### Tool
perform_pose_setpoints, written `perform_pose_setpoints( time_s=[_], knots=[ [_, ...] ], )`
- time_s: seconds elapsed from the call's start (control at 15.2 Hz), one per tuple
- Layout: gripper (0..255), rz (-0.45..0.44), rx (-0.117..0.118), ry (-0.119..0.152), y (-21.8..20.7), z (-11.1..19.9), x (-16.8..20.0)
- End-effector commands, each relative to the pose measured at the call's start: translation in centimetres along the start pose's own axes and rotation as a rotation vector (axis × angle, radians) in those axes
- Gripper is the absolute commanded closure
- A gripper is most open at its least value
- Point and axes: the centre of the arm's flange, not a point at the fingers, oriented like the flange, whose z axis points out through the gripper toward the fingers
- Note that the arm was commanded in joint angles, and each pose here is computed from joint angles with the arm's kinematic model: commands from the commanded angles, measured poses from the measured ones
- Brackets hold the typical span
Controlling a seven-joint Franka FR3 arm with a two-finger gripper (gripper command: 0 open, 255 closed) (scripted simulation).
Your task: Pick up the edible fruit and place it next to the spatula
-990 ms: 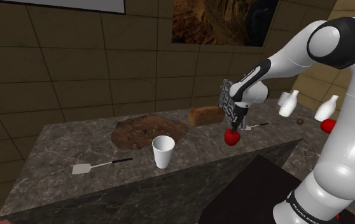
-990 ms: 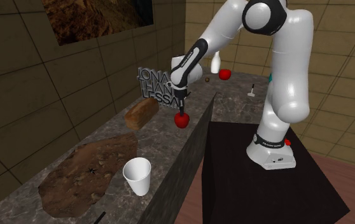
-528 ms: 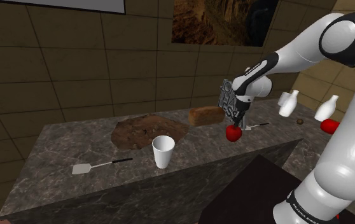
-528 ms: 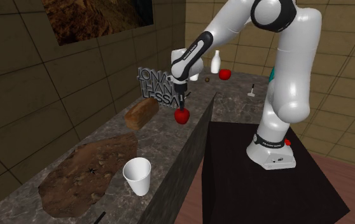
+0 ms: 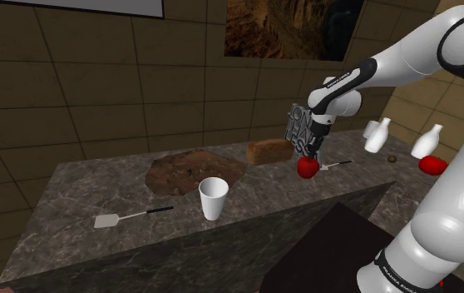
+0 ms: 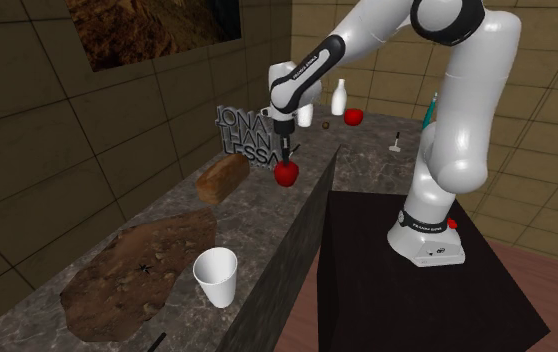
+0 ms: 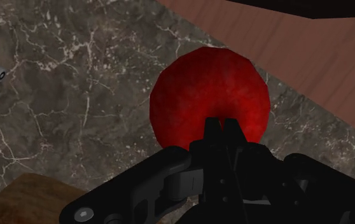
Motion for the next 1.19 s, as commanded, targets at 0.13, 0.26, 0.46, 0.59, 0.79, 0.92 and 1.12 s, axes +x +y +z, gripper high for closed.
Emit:
perform_pose_setpoints(
  time_s=[0.13, 0.26, 0.46, 0.59, 0.79, 0.92, 1.12],
  knots=[
    [255, 0.000, 0.000, 0.000, -0.2, -2.1, -0.2],
    [255, 0.000, 0.000, 0.000, -0.3, -3.2, -0.2],
    [255, 0.000, 0.000, 0.000, -0.5, -4.7, -0.3],
    [255, 0.000, 0.000, 0.000, -0.6, -5.6, -0.4],
    [255, 0.000, 0.000, 0.000, -4.2, -5.3, 1.3],
    [255, 0.000, 0.000, 0.000, -6.6, -5.1, 2.4],
    [255, 0.000, 0.000, 0.000, -10.2, -4.9, 4.1]
  ],
)
